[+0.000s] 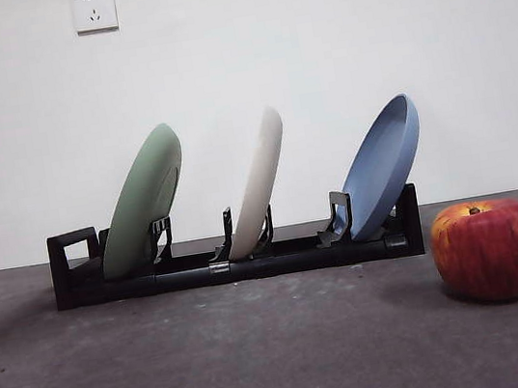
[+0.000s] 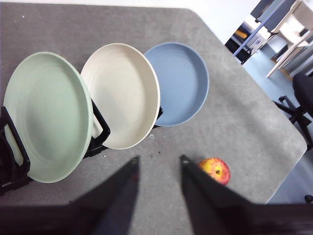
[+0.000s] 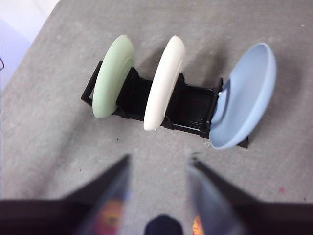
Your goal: Take the green plate from the plate rack,put the plate on the table,take the apple from the table,put the apple in the plate
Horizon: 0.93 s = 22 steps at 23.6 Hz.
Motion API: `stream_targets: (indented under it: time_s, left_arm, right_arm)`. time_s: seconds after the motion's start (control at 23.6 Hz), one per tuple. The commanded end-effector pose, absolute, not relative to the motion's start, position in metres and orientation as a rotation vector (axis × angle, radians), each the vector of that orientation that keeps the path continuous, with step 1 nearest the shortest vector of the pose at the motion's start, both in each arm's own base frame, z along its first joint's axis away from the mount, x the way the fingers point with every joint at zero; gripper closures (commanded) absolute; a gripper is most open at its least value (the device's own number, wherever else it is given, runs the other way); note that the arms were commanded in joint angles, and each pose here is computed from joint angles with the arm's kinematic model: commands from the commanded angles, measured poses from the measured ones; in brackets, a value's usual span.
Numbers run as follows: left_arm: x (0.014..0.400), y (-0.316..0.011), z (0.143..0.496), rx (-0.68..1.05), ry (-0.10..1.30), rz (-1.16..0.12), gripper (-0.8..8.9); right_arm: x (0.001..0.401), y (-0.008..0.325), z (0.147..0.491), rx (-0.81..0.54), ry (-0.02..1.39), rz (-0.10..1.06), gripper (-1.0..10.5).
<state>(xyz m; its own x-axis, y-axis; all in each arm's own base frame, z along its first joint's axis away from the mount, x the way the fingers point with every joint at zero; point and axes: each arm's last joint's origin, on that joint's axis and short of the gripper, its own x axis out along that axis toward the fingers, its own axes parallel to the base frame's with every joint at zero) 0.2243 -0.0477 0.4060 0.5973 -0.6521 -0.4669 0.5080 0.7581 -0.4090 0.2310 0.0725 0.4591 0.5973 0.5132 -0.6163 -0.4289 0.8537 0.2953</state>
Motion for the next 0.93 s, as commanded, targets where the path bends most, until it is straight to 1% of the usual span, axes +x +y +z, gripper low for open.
stream_targets:
  time_s: [0.04,0.08,0.25,0.42,0.59,0.68,0.93]
  left_arm:
    - [0.231,-0.052,0.404,-0.23,0.634,-0.696,2.79]
    - [0.234,-0.052,0.403,-0.233,0.638,-0.695,2.79]
    - [0.261,-0.058,0.4,-0.212,0.655,-0.617,2.79]
    - [0.3,-0.071,0.411,-0.179,0.686,-0.578,2.8]
    - [0.338,-0.092,0.416,-0.122,0.748,-0.564,2.81]
    - [0.355,-0.101,0.41,-0.098,0.79,-0.546,2.81]
    - [0.391,-0.112,0.366,-0.08,0.92,-0.531,2.82]
  right_arm:
    - [0.234,0.076,0.461,0.094,0.737,0.569,1.6]
    - [0.235,0.077,0.461,0.094,0.738,0.57,1.6]
    - [0.237,0.077,0.462,0.093,0.723,0.57,1.6]
    - [0.238,0.077,0.462,0.094,0.721,0.57,1.6]
    - [0.237,0.077,0.462,0.095,0.728,0.561,1.7]
    - [0.237,0.077,0.461,0.095,0.735,0.56,1.7]
    - [0.236,0.076,0.459,0.079,0.754,0.516,1.7]
